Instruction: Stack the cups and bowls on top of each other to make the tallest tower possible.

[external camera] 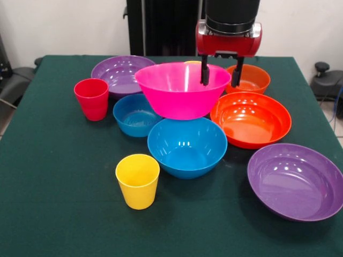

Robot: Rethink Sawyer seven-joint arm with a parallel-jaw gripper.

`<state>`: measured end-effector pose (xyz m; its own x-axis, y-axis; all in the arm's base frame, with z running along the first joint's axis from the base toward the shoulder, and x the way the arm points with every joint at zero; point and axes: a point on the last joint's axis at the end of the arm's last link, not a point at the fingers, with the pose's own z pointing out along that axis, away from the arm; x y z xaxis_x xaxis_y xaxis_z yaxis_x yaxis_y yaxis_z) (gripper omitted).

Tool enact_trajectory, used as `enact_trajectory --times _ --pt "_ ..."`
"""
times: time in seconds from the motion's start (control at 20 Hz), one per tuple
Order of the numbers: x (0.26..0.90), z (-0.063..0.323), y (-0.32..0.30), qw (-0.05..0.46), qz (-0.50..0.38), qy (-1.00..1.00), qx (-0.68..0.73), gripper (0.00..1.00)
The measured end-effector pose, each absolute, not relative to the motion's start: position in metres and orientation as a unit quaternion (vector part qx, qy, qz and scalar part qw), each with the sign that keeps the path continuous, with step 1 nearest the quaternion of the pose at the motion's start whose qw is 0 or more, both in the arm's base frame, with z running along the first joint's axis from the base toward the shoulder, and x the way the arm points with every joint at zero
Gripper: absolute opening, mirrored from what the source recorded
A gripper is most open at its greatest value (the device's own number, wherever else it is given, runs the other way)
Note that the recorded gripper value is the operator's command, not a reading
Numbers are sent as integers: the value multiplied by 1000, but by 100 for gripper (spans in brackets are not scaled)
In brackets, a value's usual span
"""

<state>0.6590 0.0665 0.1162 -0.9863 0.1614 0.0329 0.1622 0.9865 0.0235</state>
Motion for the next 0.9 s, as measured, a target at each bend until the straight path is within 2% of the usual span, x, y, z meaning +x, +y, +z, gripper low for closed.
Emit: enact_trajectory --times 0.9 --pt "673 110 67 9 -20 -996 -83 100"
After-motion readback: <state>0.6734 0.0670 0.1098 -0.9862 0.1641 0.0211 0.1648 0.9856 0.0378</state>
